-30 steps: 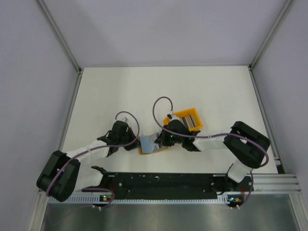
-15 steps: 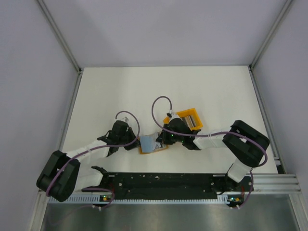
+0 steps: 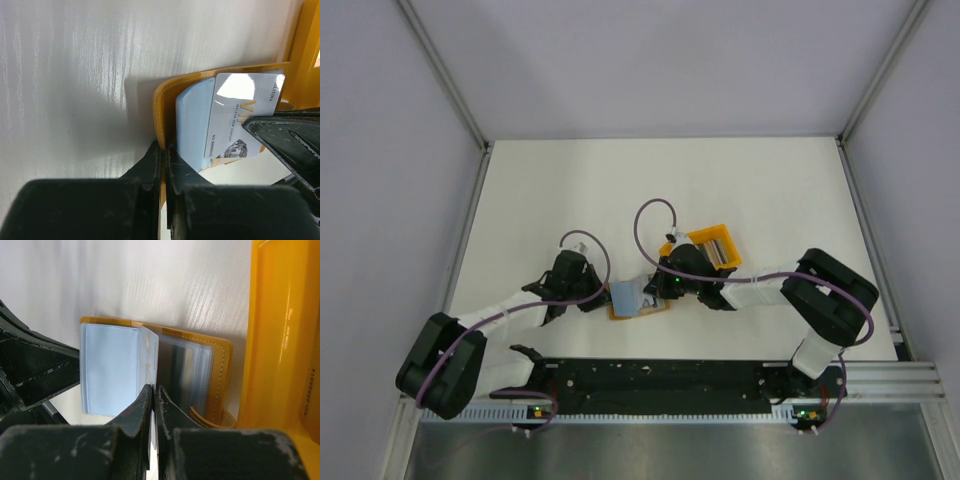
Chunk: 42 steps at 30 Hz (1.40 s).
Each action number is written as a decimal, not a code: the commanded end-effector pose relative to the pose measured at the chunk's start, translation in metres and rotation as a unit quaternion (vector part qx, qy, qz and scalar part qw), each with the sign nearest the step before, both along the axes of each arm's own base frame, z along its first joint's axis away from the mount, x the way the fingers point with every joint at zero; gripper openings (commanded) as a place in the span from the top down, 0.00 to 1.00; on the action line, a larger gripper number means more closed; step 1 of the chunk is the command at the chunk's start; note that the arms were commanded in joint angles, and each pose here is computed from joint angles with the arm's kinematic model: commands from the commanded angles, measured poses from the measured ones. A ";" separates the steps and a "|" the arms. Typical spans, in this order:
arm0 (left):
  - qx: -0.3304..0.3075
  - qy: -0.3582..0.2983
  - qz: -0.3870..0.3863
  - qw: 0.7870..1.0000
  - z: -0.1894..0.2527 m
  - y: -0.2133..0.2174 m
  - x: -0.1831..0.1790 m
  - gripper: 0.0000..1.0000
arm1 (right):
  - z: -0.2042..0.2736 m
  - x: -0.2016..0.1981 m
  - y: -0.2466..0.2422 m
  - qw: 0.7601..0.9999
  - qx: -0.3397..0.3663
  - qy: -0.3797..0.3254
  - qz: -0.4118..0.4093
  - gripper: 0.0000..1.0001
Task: Put the credit cards into the card holder
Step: Insert the credit card into the card holder.
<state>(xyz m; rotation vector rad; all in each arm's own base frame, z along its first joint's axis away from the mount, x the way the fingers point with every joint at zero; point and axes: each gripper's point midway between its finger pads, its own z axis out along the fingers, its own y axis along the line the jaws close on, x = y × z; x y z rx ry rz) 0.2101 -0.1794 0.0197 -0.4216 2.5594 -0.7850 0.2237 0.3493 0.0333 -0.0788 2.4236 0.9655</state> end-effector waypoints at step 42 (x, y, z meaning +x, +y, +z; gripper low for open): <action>0.038 0.006 0.033 0.999 -0.014 0.017 0.000 1.00 | -0.050 -0.051 -0.022 0.985 -0.098 0.145 -0.015 1.00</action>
